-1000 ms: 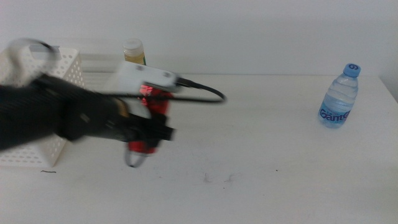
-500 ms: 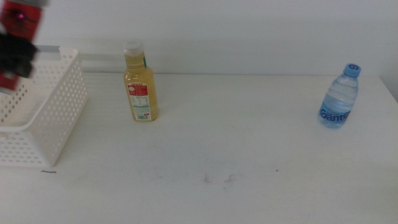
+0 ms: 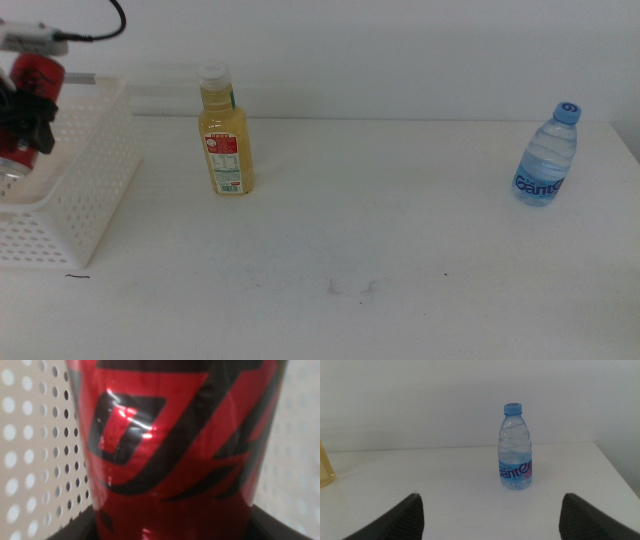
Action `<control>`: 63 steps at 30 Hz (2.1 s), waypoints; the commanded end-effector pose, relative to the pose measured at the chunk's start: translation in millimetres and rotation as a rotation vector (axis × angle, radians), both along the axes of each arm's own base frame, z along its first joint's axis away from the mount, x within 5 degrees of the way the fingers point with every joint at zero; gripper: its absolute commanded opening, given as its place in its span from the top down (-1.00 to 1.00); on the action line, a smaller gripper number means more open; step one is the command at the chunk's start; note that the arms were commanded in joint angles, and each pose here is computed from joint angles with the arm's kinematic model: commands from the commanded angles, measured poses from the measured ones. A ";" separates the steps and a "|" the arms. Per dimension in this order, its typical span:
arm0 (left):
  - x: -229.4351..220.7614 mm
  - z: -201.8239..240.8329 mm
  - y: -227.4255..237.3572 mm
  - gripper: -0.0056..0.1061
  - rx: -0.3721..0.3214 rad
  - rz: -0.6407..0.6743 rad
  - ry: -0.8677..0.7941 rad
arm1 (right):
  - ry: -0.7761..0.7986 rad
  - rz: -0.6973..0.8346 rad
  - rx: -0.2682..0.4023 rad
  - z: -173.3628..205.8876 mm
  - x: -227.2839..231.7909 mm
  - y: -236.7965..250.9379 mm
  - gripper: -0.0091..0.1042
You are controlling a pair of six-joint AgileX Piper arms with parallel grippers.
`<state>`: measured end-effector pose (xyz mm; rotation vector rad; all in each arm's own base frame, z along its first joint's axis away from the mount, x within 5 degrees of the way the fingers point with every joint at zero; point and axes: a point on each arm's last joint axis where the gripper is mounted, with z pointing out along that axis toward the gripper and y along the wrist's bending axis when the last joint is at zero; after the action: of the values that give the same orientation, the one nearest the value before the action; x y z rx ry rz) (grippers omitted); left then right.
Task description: Use arms to grab the bottles and put them into the dustbin to the left of the table.
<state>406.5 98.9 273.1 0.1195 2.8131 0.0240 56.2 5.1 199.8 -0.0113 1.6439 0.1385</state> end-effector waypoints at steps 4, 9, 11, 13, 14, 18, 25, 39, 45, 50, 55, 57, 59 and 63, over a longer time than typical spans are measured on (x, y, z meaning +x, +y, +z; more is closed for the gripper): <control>12.5 -14.6 7.3 0.92 0.036 0.001 -0.019 | -0.002 -0.008 -0.016 -0.9 -0.1 -0.6 -0.76; 15.9 -34.2 9.6 0.85 0.041 -0.003 0.023 | -0.002 -0.008 -0.016 -0.9 -0.1 -0.6 -0.76; 17.8 -42.0 10.1 0.77 0.038 -0.003 0.038 | -0.002 -0.008 -0.016 -0.9 -0.1 -0.6 -0.76; 19.7 -50.3 10.6 0.69 0.033 -0.003 0.056 | -0.002 -0.008 -0.016 -0.9 -0.1 -0.6 -0.76; 20.3 -53.4 10.8 0.64 0.031 -0.003 0.063 | -0.002 -0.008 -0.016 -0.9 -0.1 -0.6 -0.76; 21.1 -61.0 10.8 0.29 0.022 -0.004 0.087 | -0.002 -0.008 -0.016 -0.9 -0.1 -0.6 -0.76; 17.1 -57.2 12.7 -0.79 0.039 0.034 0.112 | -0.002 -0.008 -0.016 -0.9 -0.1 -0.6 -0.76; -76.9 86.9 -71.1 -0.78 -0.065 0.064 -0.287 | -0.002 -0.008 -0.016 -0.9 -0.1 -0.6 -0.76; -151.7 98.7 -127.3 -0.78 -0.124 0.063 -0.520 | -0.002 -0.008 -0.016 -0.9 -0.1 -0.6 -0.76; -189.5 67.0 -153.5 -0.78 -0.167 -0.015 -0.630 | -0.002 -0.008 -0.016 -0.9 -0.1 -0.6 -0.76; -202.1 -16.0 -163.4 -0.78 -0.275 -0.124 -0.792 | -0.002 -0.008 -0.016 -0.9 -0.1 -0.6 -0.76; -204.6 -47.0 -164.2 -0.78 -0.261 -0.112 -0.806 | -0.002 -0.008 -0.016 -0.9 -0.1 -0.6 -0.76; -202.1 -65.3 -166.7 -0.78 -0.242 -0.098 -0.811 | -0.002 -0.008 -0.016 -0.9 -0.1 -0.6 -0.76; -186.0 -89.7 -178.4 -0.78 -0.214 -0.108 -0.835 | -0.002 -0.008 -0.016 -0.9 -0.1 -0.6 -0.76</control>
<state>213.3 -76.2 187.5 0.1880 2.0237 -0.2210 56.2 5.1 199.8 -0.0113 1.6439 0.1385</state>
